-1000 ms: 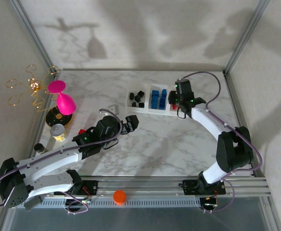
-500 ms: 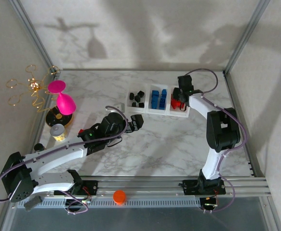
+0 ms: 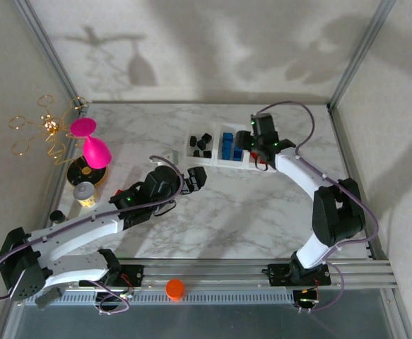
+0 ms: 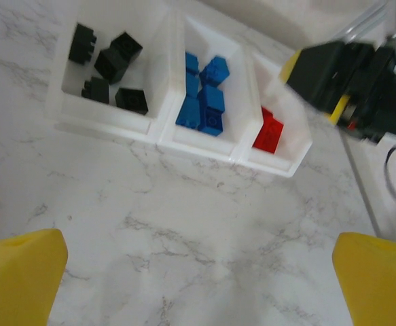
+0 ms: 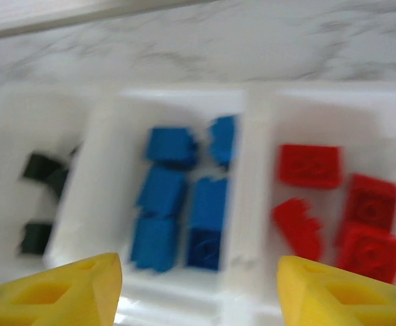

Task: Sort the legos into containers by color
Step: Place the lego in the container, then pick up the lego from the center of the table, then place the lego in the container.

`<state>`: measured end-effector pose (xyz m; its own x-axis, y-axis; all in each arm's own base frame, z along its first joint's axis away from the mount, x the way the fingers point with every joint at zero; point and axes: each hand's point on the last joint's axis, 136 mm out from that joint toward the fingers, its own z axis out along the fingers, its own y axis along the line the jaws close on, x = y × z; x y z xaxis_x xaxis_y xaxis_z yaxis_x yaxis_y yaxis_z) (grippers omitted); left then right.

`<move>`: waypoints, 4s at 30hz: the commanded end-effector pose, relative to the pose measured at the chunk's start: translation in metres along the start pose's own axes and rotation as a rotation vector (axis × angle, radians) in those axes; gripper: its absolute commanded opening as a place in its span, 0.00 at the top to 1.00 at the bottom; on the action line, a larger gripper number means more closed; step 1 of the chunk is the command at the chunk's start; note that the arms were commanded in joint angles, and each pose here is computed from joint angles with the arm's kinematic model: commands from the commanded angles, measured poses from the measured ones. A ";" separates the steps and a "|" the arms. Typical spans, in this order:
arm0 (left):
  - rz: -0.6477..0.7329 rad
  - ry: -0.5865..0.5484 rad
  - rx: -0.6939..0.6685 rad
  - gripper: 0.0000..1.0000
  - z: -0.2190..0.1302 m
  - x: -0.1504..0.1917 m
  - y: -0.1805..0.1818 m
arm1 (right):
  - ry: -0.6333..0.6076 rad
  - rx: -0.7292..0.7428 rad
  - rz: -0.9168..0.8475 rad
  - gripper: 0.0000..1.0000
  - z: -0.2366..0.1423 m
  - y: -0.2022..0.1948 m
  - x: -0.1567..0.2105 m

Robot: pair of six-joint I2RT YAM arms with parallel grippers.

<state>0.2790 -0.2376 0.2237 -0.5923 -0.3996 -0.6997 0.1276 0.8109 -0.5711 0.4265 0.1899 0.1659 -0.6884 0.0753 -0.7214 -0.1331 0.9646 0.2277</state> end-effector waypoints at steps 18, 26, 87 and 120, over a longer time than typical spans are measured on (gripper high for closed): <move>-0.121 -0.200 -0.255 0.01 -0.088 -0.025 0.098 | 0.243 -0.383 -0.166 0.20 0.017 0.226 0.156; -0.129 -0.231 -0.266 0.00 -0.102 -0.034 0.102 | 0.260 -0.338 -0.219 0.19 0.044 0.263 0.188; -0.067 -0.116 -0.116 0.00 -0.057 -0.036 0.042 | -0.036 0.164 0.078 0.77 -0.016 -0.037 0.013; -0.042 -0.124 -0.224 0.01 -0.060 -0.039 0.060 | -0.023 -0.059 -0.043 0.31 0.000 0.031 0.014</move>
<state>0.2663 -0.1690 0.2414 -0.5166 -0.4585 -0.7231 -0.0234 0.8517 -0.5234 0.4344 0.1886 0.1624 -0.6570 0.0730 -0.7503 -0.1035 0.9772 0.1856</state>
